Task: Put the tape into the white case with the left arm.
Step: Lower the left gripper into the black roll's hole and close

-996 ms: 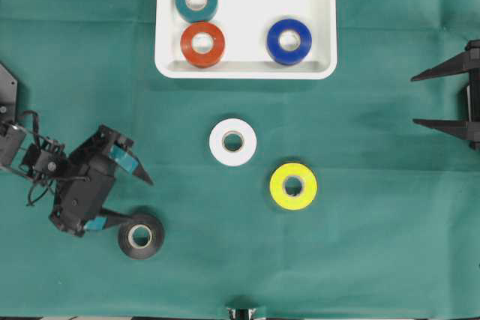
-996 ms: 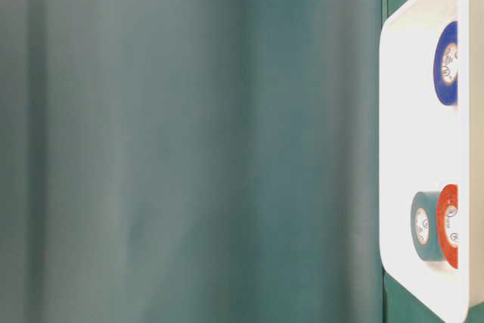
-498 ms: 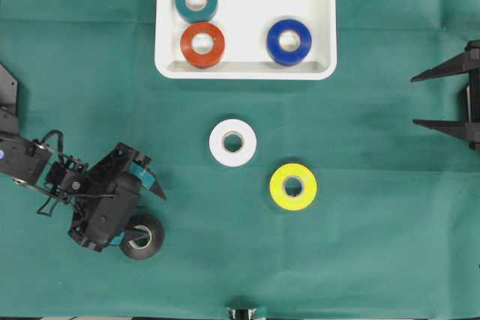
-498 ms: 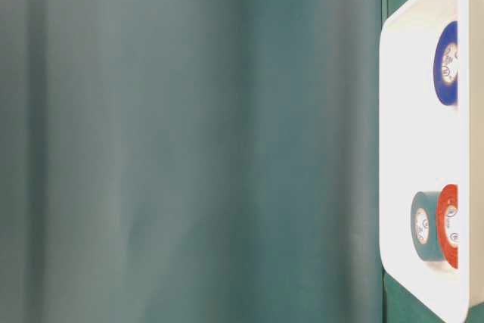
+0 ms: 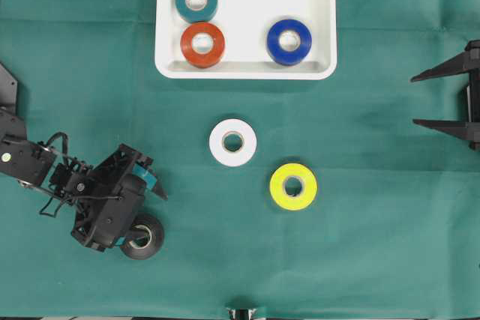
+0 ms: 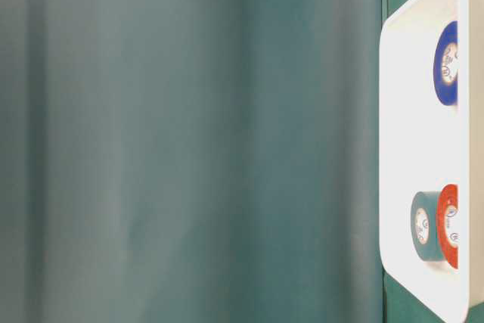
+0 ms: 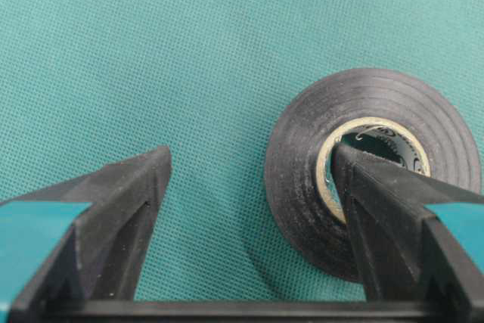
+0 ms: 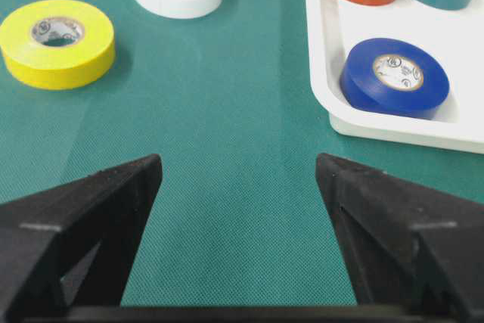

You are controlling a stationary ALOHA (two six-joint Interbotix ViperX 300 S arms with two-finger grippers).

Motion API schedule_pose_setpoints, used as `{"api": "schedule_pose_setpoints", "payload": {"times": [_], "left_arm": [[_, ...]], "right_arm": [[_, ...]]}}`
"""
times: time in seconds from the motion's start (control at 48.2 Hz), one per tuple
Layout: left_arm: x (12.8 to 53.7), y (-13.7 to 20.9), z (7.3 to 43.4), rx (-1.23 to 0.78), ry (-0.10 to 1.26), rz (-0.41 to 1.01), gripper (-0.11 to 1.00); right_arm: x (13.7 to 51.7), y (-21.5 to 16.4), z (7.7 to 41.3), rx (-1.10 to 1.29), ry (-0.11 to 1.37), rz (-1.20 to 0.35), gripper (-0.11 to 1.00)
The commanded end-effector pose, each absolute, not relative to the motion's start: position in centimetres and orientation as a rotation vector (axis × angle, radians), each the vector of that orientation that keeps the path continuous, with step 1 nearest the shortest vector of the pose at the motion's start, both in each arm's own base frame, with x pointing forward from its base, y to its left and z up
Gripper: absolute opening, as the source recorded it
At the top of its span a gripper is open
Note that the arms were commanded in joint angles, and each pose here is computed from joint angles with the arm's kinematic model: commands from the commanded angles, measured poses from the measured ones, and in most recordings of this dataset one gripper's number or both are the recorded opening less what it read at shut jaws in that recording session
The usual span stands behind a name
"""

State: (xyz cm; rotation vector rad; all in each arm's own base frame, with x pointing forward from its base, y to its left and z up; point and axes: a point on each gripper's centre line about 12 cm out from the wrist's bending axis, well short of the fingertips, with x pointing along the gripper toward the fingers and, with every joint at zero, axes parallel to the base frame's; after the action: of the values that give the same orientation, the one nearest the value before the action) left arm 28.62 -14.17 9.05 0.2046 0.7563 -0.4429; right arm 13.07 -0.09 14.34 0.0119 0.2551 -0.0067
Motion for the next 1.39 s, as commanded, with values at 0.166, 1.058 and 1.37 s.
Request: {"api": "schedule_pose_setpoints", "payload": {"times": [0.166, 1.058, 1.37], "left_arm": [[29.1, -14.6, 9.9, 0.195, 0.722, -0.448, 0.47], [30.7, -15.5, 11.6, 0.183, 0.660, -0.454, 0.23], [31.1, -15.6, 13.4, 0.173, 0.613, -0.455, 0.23]], "right_arm": [[13.3, -0.1, 14.8, 0.014, 0.241, -0.008, 0.86], [13.3, -0.1, 14.8, 0.013, 0.241, -0.006, 0.86], [13.3, -0.1, 14.8, 0.013, 0.240, -0.006, 0.86]]}}
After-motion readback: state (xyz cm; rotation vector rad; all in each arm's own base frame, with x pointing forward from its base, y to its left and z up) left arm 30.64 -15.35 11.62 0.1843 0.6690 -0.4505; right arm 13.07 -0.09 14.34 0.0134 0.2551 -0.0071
